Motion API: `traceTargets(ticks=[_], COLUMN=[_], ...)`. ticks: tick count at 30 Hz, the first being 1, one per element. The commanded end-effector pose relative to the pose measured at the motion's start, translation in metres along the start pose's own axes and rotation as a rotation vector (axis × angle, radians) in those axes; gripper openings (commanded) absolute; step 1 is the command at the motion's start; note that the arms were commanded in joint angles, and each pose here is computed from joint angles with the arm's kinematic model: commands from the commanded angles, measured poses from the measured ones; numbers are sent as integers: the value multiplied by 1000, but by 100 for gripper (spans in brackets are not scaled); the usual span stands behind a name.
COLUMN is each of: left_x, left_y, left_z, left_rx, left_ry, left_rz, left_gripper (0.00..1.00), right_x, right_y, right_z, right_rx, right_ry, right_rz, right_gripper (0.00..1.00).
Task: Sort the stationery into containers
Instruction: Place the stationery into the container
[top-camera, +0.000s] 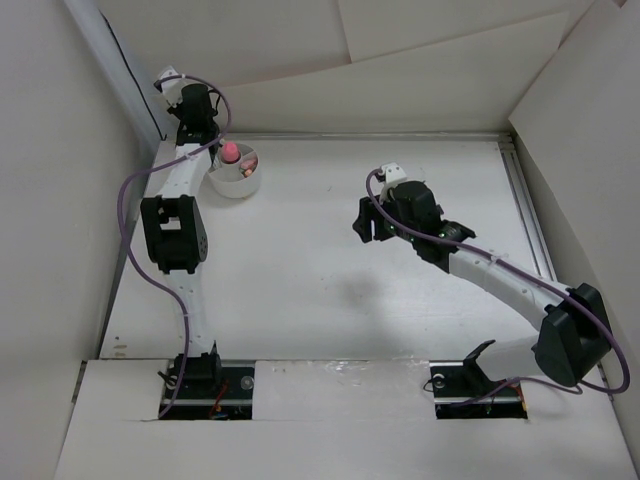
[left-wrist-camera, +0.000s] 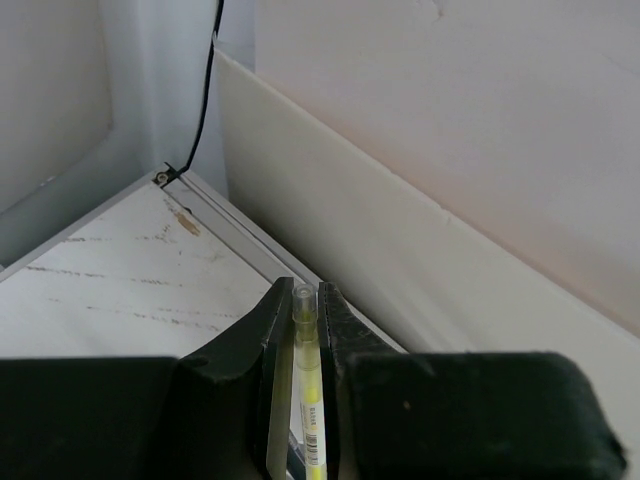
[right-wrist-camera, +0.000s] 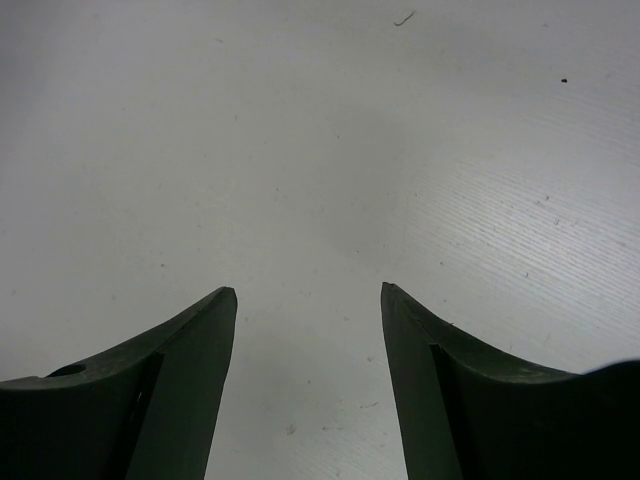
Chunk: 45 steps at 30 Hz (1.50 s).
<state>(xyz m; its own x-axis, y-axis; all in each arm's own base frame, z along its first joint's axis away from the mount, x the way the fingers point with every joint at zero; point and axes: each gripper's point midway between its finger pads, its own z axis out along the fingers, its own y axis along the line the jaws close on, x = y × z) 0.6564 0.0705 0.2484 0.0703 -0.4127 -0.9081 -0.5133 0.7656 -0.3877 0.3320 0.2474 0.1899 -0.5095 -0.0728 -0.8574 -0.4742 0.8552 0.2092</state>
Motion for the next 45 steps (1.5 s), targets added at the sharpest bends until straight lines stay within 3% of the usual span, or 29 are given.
traceTargets(ticks=[1, 17, 21, 25, 28, 30, 36, 37, 39, 42, 43, 45], left_x=[-25, 23, 27, 25, 14, 11, -29, -50, -55, -72, -80, -93], left_y=[-4, -4, -6, -6, -9, -9, -27, -36, -43, -55, -62, -74], left_z=[0, -3, -9, -11, -15, -17, -38, -47, -57, -80, -87, -107], left_rx=[4, 33, 42, 42, 50, 51, 123, 152, 203, 294, 334, 418], left_ry=[-66, -18, -16, -16, -31, -32, -68, -98, -93, -94, -103, -97], left_rz=[2, 46, 56, 47, 37, 36, -9, -43, -80, -139, -186, -234], left_gripper=[0, 0, 9, 24, 36, 53, 58, 58, 58, 56, 55, 53], right_x=[-22, -26, -27, -27, -28, -28, -32, -33, -30, -25, -13, -3], right_y=[5, 2, -2, -2, -5, -5, -34, -36, -63, -113, -128, -166], right_z=[-2, -6, -6, -6, -6, -6, -4, -4, -3, -5, -1, -2], right_rx=[-26, -23, -15, -15, -6, -7, 101, 118, 211, 383, 438, 527], right_ry=[-81, -101, -103, -103, -105, -105, -126, -131, -139, -158, -127, -113], right_rz=[6, 10, 14, 14, 18, 27, 121, 136, 183, 269, 312, 358], right_gripper=[66, 66, 66, 75, 79, 82, 82, 82, 76, 58, 39, 20])
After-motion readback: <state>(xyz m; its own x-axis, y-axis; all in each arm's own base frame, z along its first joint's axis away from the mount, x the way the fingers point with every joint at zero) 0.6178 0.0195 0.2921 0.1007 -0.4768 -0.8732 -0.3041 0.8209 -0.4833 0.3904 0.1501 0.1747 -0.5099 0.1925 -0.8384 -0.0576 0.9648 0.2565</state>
